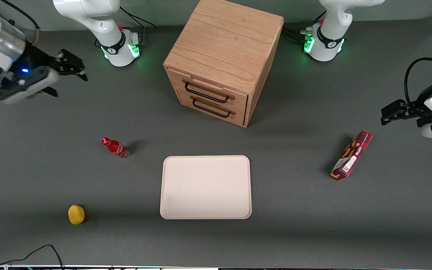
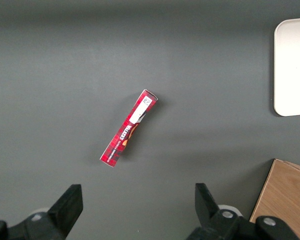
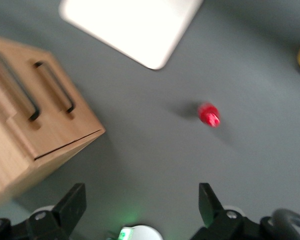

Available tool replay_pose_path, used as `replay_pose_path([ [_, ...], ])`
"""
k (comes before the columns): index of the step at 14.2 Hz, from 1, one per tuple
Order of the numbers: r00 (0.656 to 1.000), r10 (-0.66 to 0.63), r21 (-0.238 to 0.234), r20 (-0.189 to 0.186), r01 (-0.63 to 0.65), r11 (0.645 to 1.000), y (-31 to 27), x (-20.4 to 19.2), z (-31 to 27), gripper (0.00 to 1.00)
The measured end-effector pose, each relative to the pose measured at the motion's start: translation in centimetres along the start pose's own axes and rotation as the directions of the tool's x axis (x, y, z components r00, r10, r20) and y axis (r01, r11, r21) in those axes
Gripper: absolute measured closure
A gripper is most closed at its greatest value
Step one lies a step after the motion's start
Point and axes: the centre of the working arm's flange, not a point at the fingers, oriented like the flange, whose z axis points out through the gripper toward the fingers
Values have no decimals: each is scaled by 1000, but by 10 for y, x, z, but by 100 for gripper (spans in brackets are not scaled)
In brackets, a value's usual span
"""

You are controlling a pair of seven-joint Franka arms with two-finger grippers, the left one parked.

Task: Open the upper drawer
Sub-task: 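Move the right gripper toward the upper drawer's black handle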

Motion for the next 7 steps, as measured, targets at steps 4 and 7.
replay_pose_path([
  [4,959,-282,84,18,280,956,-88,68,55,0],
  [7,916,-402,160,15,394,905,-144,113,120,0],
])
